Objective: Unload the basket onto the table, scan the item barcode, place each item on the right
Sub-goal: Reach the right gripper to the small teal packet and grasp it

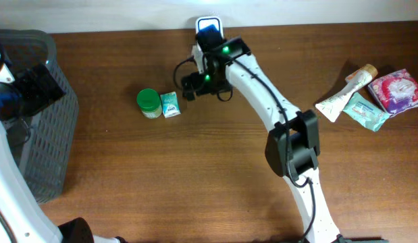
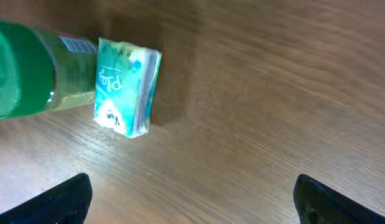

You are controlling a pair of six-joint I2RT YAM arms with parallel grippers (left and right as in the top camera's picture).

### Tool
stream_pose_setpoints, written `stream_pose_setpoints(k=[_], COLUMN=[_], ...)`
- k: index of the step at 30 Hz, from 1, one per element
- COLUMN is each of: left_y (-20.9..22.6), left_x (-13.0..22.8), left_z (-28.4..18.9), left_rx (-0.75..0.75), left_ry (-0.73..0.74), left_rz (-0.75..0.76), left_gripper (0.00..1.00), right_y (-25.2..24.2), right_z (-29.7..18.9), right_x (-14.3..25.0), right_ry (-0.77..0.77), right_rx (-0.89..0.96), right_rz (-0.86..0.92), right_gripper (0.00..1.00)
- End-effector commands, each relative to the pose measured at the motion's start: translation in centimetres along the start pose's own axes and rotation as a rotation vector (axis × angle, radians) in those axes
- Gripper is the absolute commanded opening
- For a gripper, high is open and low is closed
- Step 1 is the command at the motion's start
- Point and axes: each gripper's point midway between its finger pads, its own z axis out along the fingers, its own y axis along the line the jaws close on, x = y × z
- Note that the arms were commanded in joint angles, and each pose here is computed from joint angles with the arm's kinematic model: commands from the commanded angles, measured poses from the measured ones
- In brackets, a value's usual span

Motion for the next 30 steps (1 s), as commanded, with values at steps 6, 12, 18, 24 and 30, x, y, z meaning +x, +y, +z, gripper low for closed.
stream_pose_setpoints(k=[6, 12, 18, 24, 30], left_y=[0.0, 0.0, 0.0, 0.0, 0.0], left_x=[0.0, 0.0, 0.0, 0.0, 0.0], left_z=[-0.4, -0.4, -0.4, -0.4, -0.4], left_rx=[0.005, 0.005, 0.005, 0.005, 0.005], left_ry=[-0.010, -0.010, -0.010, -0.010, -0.010], left_rz=[-0.008, -0.008, -0.008, -0.008, -0.008], left_gripper=[0.99, 0.99, 0.99, 0.99, 0.99], right_y=[1.5, 4.5, 4.8, -0.6, -6.2], right_z=[5.7, 8.5, 10.7, 2.5, 1.8], right_x=[-0.8, -0.3, 0.9, 1.2, 6.6], right_ry=[-0.080, -0.091, -0.050, -0.020, 0.178], right_rx=[-0.150, -0.253, -0.249, -0.208, -0.029], right_rz=[0.160, 0.153, 0.159, 0.198, 0.240], right_gripper=[0.59, 0.57, 0.19, 0.04, 0.43])
